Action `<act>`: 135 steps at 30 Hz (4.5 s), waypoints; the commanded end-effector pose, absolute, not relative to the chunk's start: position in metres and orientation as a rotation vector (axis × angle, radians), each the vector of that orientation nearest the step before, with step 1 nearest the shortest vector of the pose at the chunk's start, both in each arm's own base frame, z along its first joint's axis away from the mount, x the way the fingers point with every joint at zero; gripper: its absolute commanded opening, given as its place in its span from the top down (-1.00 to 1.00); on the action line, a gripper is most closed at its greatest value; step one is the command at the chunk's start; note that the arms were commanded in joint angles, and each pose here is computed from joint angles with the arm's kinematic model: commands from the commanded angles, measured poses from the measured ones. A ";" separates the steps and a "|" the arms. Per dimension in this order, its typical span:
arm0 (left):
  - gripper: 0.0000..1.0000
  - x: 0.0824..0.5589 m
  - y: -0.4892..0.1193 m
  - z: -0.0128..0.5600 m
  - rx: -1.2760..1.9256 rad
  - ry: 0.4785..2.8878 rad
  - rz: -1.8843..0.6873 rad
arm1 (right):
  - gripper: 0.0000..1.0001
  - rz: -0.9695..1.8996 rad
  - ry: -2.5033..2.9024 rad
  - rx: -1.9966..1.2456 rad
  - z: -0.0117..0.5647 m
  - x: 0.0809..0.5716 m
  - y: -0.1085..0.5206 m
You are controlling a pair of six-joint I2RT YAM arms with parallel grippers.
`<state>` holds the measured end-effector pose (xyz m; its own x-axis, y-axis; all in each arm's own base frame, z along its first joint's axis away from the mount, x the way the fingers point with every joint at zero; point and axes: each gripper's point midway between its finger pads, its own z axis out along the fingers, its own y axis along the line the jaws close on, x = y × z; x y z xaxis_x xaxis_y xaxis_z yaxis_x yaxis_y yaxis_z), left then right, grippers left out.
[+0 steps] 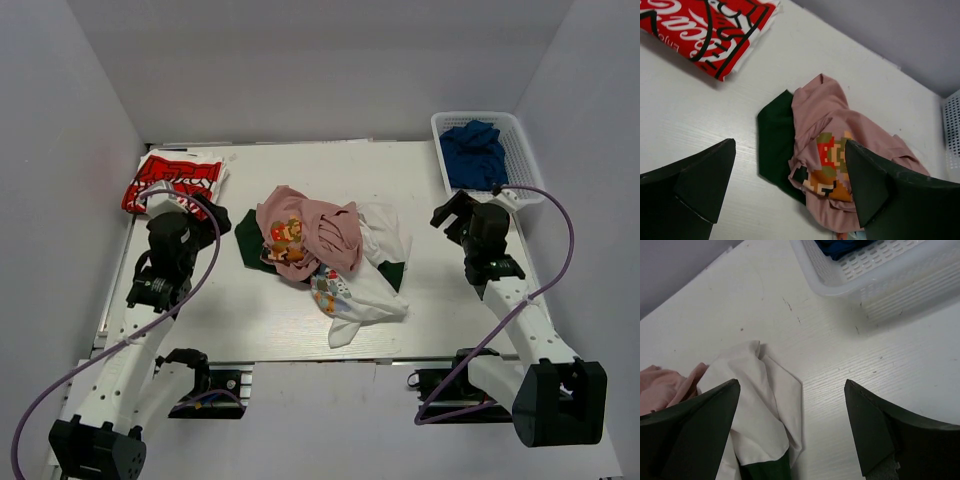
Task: Fold and stack the t-shirts
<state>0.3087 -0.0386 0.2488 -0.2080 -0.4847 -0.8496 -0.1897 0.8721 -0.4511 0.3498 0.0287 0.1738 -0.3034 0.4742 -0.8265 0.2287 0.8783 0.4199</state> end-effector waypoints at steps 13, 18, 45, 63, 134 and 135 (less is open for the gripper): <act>-1.00 0.299 -0.032 0.239 -0.579 1.784 -0.282 | -0.81 0.404 2.050 0.118 0.198 0.353 0.083; -1.00 0.296 -0.025 0.229 -0.604 1.802 -0.233 | -0.81 0.475 2.108 -0.194 0.209 0.357 0.171; -1.00 0.293 -0.013 0.198 -0.624 1.858 -0.130 | 1.00 0.185 2.095 -0.846 0.186 0.388 0.397; -1.00 0.294 -0.010 0.194 -0.616 1.873 -0.089 | 1.00 0.034 1.554 0.288 0.480 0.504 0.054; -1.00 0.297 -0.029 0.173 -0.548 1.975 -0.168 | -0.78 -0.005 2.493 -0.379 0.079 0.295 0.272; -1.00 0.297 -0.029 0.173 -0.548 1.975 -0.168 | -0.49 -0.066 2.470 -0.337 0.080 0.307 0.272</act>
